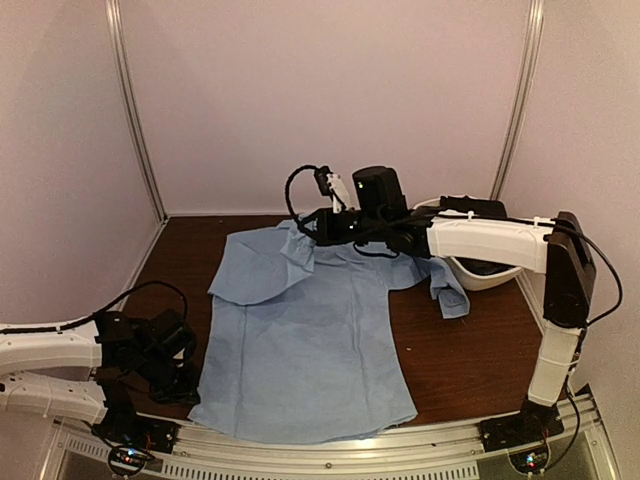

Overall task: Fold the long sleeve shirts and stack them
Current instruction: Pick up the flattened shirt from the center of the board.

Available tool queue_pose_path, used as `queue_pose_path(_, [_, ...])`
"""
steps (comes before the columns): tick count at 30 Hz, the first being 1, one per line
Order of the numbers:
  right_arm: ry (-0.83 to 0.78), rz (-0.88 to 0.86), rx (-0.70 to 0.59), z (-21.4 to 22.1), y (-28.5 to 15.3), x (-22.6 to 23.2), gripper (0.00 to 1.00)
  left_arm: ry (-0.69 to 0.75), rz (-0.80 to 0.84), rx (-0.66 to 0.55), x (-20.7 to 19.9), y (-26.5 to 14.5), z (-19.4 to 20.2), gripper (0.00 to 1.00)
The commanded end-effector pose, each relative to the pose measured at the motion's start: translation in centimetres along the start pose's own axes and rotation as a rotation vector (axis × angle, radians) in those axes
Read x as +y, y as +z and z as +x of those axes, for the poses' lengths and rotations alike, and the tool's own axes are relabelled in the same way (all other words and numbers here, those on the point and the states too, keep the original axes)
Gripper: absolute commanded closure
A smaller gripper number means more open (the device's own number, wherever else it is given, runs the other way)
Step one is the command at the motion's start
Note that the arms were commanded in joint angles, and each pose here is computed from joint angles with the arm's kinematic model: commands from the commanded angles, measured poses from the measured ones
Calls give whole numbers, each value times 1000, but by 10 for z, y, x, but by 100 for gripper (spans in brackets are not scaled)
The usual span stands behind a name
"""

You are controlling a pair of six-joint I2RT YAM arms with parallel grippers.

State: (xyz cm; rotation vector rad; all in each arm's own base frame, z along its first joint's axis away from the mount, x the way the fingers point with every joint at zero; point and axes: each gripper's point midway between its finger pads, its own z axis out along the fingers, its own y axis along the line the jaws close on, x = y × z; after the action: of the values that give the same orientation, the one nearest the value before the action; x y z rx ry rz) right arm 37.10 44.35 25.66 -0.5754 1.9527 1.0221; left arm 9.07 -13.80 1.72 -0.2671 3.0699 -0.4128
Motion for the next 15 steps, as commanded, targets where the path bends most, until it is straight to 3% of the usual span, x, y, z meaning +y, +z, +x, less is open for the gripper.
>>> queue_pose_path(1, [-75,61,-31,-22,2,-3,100,47,26,-48,-13,-15,-10,100])
queue_pose_path(8, [-183,171,-119,-76,-9,-26,100,227,150,-119,-59,-41,-29,100])
queue_pose_path(15, [-195,239,-169,-110,-26,-62,100,449,251,-95,-112,-48,-32,100])
